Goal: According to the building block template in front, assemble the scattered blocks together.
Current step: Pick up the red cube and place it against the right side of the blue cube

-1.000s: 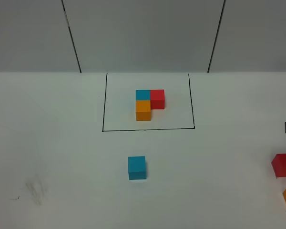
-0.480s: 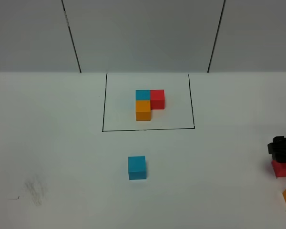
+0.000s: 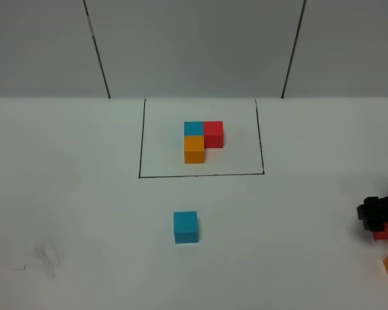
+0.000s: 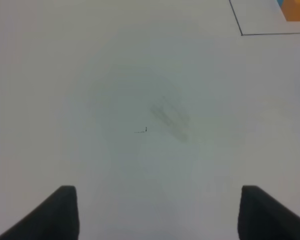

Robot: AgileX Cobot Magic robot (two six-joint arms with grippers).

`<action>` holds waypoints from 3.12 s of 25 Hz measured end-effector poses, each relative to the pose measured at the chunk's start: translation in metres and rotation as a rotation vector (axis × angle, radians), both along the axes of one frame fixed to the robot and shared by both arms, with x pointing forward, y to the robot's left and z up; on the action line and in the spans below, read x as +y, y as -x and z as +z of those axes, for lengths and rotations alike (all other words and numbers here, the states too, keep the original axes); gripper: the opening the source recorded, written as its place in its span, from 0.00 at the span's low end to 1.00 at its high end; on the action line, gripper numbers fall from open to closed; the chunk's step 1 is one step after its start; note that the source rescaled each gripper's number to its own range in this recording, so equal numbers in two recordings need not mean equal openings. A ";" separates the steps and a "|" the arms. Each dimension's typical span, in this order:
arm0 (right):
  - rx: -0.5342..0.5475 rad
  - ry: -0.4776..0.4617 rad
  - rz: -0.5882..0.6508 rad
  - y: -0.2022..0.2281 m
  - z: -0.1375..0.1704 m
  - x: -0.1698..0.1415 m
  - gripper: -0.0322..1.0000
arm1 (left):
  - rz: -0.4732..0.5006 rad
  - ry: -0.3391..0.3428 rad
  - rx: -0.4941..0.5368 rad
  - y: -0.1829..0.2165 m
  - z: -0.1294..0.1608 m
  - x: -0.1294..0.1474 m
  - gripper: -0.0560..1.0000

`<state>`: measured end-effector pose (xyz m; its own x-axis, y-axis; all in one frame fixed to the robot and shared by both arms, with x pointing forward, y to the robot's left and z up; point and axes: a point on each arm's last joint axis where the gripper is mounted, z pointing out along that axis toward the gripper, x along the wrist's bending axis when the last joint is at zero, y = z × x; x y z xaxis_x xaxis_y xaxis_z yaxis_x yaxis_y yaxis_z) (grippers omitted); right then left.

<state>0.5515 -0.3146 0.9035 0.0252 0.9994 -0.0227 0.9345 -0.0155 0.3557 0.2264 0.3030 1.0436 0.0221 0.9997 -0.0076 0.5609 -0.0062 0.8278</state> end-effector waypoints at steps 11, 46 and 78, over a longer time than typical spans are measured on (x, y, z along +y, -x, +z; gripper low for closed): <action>0.007 0.003 0.008 0.000 -0.003 0.000 0.31 | 0.000 0.000 0.000 0.000 0.000 0.000 0.49; 0.062 0.287 1.477 -0.016 0.073 0.231 0.31 | 0.000 0.000 0.000 0.000 0.000 0.000 0.49; 0.017 0.236 1.677 -0.026 0.042 0.281 0.31 | 0.000 -0.001 0.000 0.000 0.000 0.000 0.49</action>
<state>0.5776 -0.0340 0.9454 -0.9831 -0.1005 -0.1533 -0.1299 0.9720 0.1957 0.2264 0.3030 1.0436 0.0226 0.9997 -0.0069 0.5609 -0.0070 0.8278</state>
